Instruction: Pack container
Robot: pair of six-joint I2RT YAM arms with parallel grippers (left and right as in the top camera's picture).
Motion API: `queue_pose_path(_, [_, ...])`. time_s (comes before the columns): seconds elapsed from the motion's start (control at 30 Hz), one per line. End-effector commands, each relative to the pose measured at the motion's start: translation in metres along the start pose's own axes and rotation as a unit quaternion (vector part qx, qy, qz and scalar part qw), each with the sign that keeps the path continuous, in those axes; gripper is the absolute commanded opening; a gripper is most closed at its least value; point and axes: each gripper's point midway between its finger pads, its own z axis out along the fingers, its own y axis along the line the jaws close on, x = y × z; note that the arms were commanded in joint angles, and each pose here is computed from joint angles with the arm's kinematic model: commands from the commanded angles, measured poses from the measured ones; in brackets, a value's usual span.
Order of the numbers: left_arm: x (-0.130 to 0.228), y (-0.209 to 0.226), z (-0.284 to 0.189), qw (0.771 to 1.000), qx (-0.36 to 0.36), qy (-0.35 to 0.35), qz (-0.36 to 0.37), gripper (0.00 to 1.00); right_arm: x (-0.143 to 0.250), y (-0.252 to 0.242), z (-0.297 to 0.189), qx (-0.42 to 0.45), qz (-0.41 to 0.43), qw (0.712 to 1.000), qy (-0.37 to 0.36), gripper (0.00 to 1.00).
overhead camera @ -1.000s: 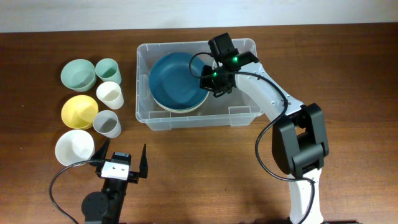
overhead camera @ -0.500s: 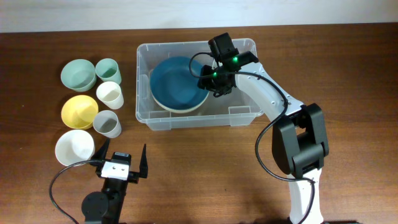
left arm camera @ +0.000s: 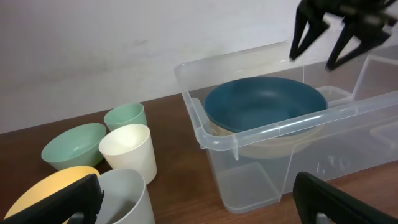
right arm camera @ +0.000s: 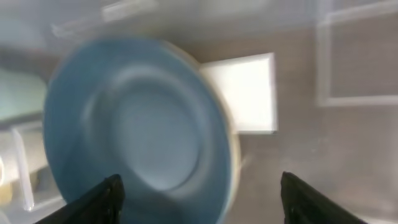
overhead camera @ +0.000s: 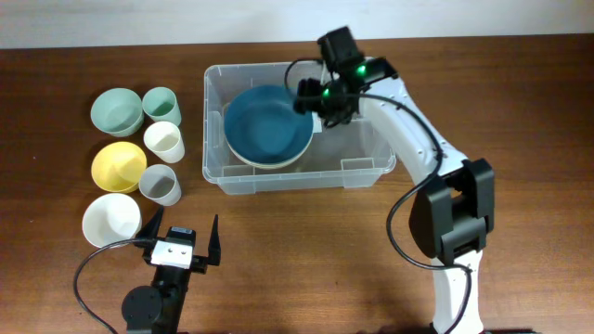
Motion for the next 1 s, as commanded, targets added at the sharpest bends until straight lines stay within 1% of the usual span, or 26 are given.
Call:
queue_pose_path(0.0, [0.001, 0.002, 0.0, 1.0, -0.005, 0.0, 0.004, 1.0, -0.053, -0.004, -0.074, 0.024, -0.024, 0.994, -0.103, 0.8])
queue_pose_path(0.07, [0.001, 0.002, 0.0, 1.0, -0.005, 0.0, 0.004, 1.0, -0.072, -0.011, -0.109, 0.032, -0.023, 0.99, -0.133, 0.82])
queue_pose_path(0.17, [0.001, 0.002, 0.0, 1.0, -0.005, 0.0, 0.004, 1.0, -0.094, -0.033, -0.163, 0.061, 0.002, 0.982, -0.179, 0.84])
queue_pose_path(0.27, [0.001, 0.002, 0.0, 1.0, -0.005, 0.0, 0.004, 1.0, -0.11, -0.074, -0.221, 0.118, 0.038, 0.966, -0.228, 0.92])
queue_pose_path(0.37, [0.001, 0.002, 0.0, 1.0, -0.005, 0.0, 0.004, 1.0, -0.114, -0.126, -0.27, 0.184, 0.083, 0.943, -0.264, 1.0])
queue_pose_path(0.43, [0.001, 0.002, 0.0, 1.0, -0.005, 0.0, 0.004, 1.0, -0.109, -0.157, -0.293, 0.212, 0.112, 0.934, -0.266, 0.99])
queue_pose_path(0.5, [0.001, 0.002, 0.0, 1.0, -0.005, 0.0, 0.004, 1.0, -0.098, -0.191, -0.309, 0.235, 0.148, 0.926, -0.254, 0.99])
queue_pose_path(0.63, [0.001, 0.002, 0.0, 1.0, -0.005, 0.0, 0.004, 1.0, -0.068, -0.25, -0.324, 0.278, 0.21, 0.914, -0.209, 0.99])
queue_pose_path(0.73, [0.001, 0.002, 0.0, 1.0, -0.005, 0.0, 0.004, 1.0, -0.048, -0.283, -0.334, 0.301, 0.24, 0.905, -0.18, 0.99])
queue_pose_path(0.83, [0.001, 0.002, 0.0, 1.0, -0.005, 0.0, 0.004, 1.0, -0.042, -0.299, -0.334, 0.279, 0.229, 0.919, -0.156, 0.99])
queue_pose_path(0.97, [0.001, 0.002, 0.0, 1.0, -0.005, 0.0, 0.004, 1.0, -0.032, -0.311, -0.319, 0.239, 0.223, 0.938, -0.113, 0.99])
